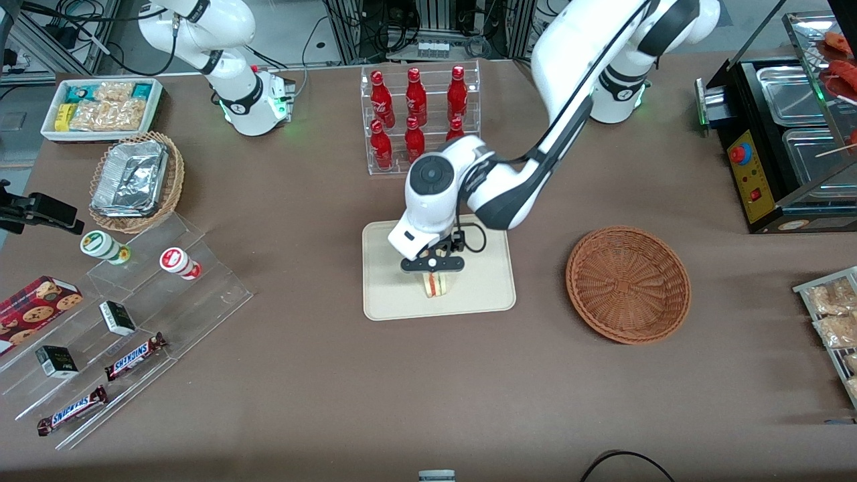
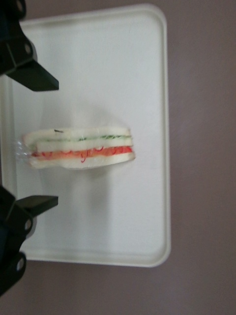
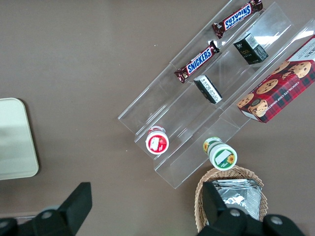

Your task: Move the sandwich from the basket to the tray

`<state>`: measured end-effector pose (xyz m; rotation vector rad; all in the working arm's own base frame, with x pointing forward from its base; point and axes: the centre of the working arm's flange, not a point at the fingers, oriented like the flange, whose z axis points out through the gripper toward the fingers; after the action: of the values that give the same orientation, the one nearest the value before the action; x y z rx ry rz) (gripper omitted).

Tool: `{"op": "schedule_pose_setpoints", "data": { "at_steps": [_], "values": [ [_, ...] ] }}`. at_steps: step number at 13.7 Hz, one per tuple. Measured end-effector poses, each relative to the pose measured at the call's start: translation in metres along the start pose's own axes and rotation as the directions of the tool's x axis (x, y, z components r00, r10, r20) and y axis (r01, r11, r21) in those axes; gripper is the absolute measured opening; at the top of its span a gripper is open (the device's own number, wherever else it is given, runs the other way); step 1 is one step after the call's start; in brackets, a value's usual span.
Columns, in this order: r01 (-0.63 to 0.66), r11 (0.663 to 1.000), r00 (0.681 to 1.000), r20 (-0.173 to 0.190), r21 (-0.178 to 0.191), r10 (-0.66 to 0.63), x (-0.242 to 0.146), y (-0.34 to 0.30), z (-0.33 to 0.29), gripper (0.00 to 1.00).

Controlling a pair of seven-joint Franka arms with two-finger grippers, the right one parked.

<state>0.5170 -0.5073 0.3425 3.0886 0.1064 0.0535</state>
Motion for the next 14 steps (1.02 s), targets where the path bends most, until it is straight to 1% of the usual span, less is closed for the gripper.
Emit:
{"op": "schedule_pose_setpoints", "data": {
  "at_steps": [1, 2, 3, 6, 8, 9, 10, 14],
  "values": [
    [0.024, 1.0, 1.0, -0.02, 0.001, -0.024, 0.01, -0.012, -0.035, 1.0],
    [0.051, 0.999, 0.998, -0.037, 0.007, -0.05, 0.019, -0.029, -0.07, 1.0],
    [0.084, 0.996, 0.995, -0.049, 0.019, -0.083, 0.029, -0.05, -0.103, 1.0],
    [0.166, 0.984, 0.984, -0.072, 0.061, -0.162, 0.052, -0.128, -0.19, 1.0],
    [0.165, 0.981, 0.985, -0.062, 0.104, -0.159, 0.053, -0.173, -0.23, 1.0],
    [0.164, 0.98, 0.986, -0.063, 0.117, -0.157, 0.051, -0.191, -0.244, 1.0],
    [0.158, 0.98, 0.987, -0.062, 0.118, -0.151, 0.051, -0.212, -0.255, 1.0],
    [0.079, 0.994, 0.997, 0.002, 0.079, -0.079, 0.056, -0.321, -0.3, 1.0]
  ]
}}
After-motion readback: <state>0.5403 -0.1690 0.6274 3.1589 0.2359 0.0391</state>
